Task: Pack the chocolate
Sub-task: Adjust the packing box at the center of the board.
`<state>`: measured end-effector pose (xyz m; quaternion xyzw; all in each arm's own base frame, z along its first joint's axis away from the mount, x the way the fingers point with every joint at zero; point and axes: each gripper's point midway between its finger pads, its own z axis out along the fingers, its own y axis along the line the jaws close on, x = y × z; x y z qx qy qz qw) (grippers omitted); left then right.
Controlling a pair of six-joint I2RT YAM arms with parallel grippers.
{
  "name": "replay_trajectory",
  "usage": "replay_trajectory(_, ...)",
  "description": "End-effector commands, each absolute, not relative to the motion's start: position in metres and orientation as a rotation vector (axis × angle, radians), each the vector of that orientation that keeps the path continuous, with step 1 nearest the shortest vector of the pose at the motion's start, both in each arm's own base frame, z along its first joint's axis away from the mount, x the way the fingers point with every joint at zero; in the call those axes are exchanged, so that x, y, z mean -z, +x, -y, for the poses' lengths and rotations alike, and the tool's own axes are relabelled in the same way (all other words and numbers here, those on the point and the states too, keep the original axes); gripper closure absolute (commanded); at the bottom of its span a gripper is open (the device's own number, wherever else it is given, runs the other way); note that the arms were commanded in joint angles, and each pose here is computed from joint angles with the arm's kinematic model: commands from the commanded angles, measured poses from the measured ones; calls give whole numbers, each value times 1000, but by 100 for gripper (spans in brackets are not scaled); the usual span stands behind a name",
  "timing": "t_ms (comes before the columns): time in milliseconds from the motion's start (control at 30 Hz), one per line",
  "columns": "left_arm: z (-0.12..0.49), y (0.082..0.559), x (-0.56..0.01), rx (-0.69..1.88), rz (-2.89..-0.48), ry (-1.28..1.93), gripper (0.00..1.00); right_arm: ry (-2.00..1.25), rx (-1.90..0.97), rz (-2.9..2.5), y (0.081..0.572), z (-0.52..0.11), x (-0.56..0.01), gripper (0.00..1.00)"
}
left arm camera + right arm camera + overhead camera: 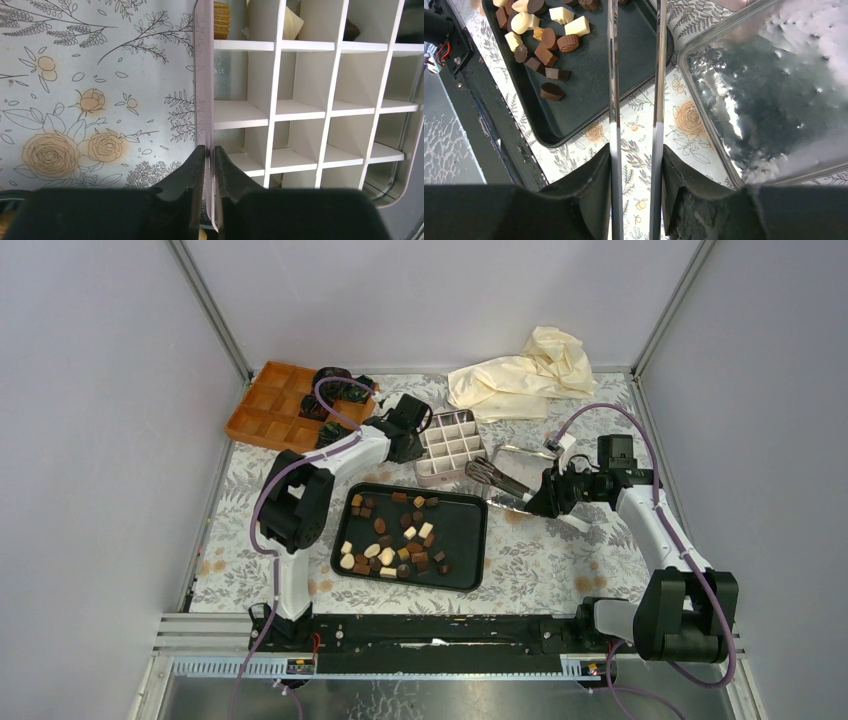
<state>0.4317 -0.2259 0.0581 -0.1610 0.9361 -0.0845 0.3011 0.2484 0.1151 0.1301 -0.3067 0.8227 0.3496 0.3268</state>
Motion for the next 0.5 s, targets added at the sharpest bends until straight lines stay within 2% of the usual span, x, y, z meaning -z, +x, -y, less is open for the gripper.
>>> replay_trajectory(0,220,440,-46,194,-2478,-430,79,-821,-942,-2065,249,-120,-149,92)
replay_trajectory(167,219,438,-36,179,-2495,-436,81,-819,-944,-2064,249,-120,-150,92)
replay_trajectory(300,218,441,-41,181,-2475,-428,100,-817,-947,-2067,249,-120,-149,92)
replay_trajectory(467,216,453,-68,198,-2375,-406,100,-819,-948,-2064,249,-120,-151,92)
